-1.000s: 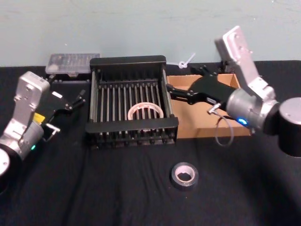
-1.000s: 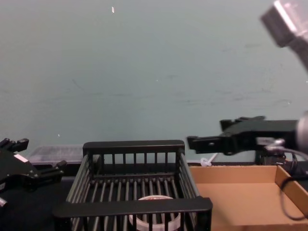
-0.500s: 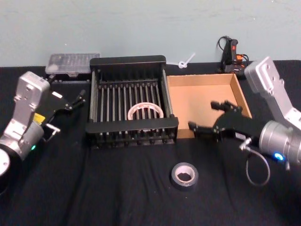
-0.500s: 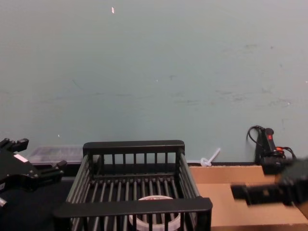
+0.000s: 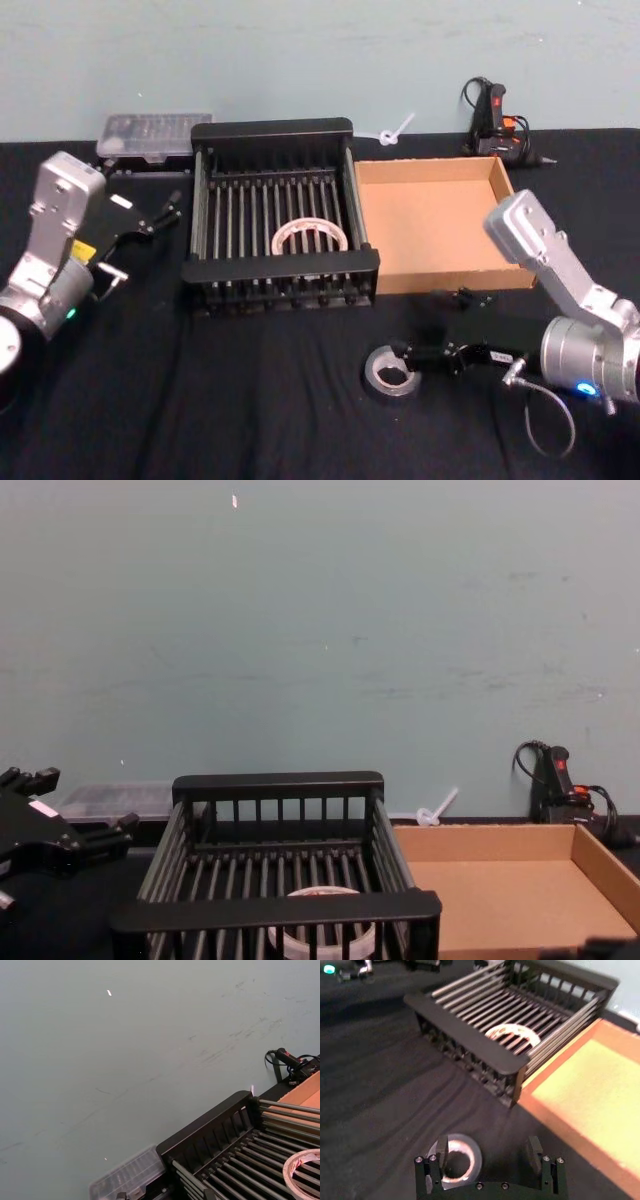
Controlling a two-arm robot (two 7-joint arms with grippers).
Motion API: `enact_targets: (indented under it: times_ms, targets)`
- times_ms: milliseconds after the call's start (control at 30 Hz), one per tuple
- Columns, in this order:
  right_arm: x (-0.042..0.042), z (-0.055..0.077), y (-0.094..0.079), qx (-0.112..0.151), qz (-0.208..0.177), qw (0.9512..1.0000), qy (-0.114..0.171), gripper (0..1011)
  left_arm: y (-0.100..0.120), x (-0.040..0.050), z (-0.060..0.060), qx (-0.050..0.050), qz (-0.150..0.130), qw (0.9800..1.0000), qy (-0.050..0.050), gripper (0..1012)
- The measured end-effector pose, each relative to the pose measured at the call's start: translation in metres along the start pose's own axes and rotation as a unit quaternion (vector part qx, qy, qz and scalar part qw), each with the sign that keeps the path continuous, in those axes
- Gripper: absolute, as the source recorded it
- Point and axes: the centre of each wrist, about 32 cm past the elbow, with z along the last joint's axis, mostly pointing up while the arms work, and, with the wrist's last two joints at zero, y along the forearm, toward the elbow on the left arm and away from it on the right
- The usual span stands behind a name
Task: Pick up the white tape and place it into the black box , Pick up the silver tape and place it into the brown box.
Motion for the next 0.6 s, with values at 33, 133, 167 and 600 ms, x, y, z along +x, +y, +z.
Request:
enact_targets:
  times_ms: [33,133,167,600]
  targets:
    - [-0.0006,-0.001,0.001,-0.006,0.004,1.0000,-0.001,1000,0.000,0.0000,0.000,0.000,0.000,1.0000,0.000,1001]
    - [-0.0014,-0.004,0.002,-0.017,0.010,0.9998,-0.005,1000,0.000,0.0000,0.000,0.000,0.000,1.0000,0.000,1001]
    - [-0.0015,-0.004,0.003,-0.020,0.011,0.9997,-0.006,1000,0.000,0.0000,0.000,0.000,0.000,1.0000,0.000,1001]
    - [-0.0010,-0.009,0.013,-0.039,0.010,0.9991,-0.013,1000,0.000,0.0000,0.000,0.000,0.000,1.0000,0.000,1001]
